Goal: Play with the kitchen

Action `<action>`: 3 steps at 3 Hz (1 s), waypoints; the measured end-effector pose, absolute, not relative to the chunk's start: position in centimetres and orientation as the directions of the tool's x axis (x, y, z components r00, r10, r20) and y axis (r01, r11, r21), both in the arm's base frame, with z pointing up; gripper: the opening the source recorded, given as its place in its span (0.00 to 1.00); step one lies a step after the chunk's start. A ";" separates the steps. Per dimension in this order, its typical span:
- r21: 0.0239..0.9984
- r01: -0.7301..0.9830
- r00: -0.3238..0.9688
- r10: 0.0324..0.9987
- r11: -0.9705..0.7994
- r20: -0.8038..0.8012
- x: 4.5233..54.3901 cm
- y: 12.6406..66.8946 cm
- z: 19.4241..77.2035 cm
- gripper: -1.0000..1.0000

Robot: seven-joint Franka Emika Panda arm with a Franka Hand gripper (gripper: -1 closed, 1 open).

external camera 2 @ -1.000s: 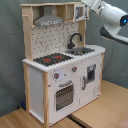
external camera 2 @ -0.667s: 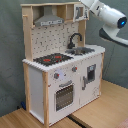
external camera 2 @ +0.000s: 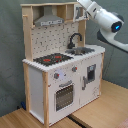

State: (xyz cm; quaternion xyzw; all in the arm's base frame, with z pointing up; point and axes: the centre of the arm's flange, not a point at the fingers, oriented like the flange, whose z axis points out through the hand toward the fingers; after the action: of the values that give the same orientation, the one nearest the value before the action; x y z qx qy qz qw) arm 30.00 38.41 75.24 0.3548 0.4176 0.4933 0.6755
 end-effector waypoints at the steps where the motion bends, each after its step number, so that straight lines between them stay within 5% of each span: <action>1: 0.895 -0.391 0.188 0.971 0.214 -0.150 30.6 39.0 74.6 1.00; 3: 0.889 -0.442 0.218 0.976 0.123 -0.026 31.9 40.8 73.5 1.00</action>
State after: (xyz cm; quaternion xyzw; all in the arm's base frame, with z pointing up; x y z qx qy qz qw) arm 31.92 40.82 73.51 0.3991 0.3342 0.5285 0.6705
